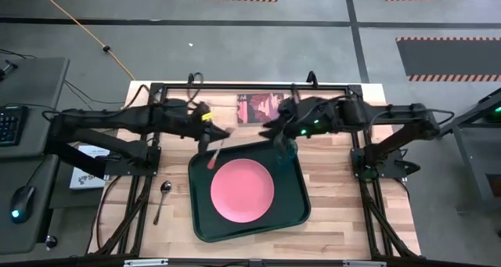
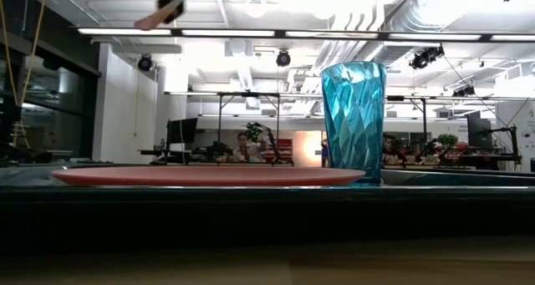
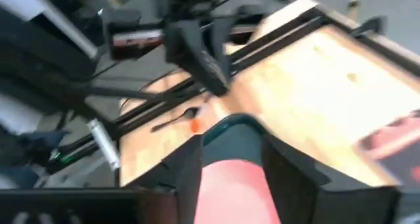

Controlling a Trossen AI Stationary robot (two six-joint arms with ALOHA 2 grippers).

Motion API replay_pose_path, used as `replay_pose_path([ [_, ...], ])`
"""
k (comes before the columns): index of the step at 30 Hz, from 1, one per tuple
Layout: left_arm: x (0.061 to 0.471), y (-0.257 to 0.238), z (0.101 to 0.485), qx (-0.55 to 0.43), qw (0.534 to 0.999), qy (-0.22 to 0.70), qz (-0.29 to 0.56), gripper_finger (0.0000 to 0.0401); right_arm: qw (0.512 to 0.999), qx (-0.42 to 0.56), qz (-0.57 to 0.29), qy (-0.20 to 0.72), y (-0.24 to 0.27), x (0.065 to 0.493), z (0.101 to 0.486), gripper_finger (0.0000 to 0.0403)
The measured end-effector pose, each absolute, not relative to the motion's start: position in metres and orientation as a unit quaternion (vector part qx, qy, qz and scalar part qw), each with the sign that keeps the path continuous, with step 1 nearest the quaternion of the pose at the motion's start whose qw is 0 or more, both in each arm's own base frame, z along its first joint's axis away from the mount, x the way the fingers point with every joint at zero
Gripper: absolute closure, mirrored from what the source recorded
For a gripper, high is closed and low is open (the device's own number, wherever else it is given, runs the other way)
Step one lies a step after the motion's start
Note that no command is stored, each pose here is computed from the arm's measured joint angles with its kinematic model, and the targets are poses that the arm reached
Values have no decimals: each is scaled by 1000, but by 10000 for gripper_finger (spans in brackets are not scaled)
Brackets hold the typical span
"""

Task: Pick and place plate/cup/fork/spoon on tray
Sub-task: Put the orange fork to the left side of the pink plate on the black tray

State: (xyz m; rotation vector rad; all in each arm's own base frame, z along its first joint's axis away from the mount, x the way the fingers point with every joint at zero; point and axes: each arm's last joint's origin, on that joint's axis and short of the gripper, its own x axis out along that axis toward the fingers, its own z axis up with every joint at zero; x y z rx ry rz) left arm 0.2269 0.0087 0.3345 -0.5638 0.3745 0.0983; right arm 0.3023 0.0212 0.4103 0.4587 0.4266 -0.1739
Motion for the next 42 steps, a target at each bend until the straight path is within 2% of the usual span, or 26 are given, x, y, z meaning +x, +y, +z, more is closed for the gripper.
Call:
replay_pose_path([
  [2, 215, 1, 333, -301, 938, 163, 65, 400, 945, 227, -107, 210, 19, 290, 416, 231],
  [6, 189, -21, 307, -380, 906, 159, 97, 400, 932, 233, -130, 245, 22, 281, 408, 210],
  [11, 167, -50, 267, -472, 856, 152, 146, 400, 913, 242, -151, 291, 28, 275, 390, 206],
  [17, 158, -80, 238, -544, 802, 129, 210, 400, 892, 258, -170, 330, 32, 276, 363, 206],
  [23, 161, -102, 201, -561, 757, 180, 281, 401, 883, 270, -180, 339, 33, 278, 348, 206],
  [31, 174, -115, 154, -563, 701, 234, 371, 401, 885, 273, -179, 331, 32, 279, 348, 206],
  [42, 185, -119, 138, -584, 671, 250, 384, 401, 891, 267, -176, 323, 32, 280, 349, 206],
])
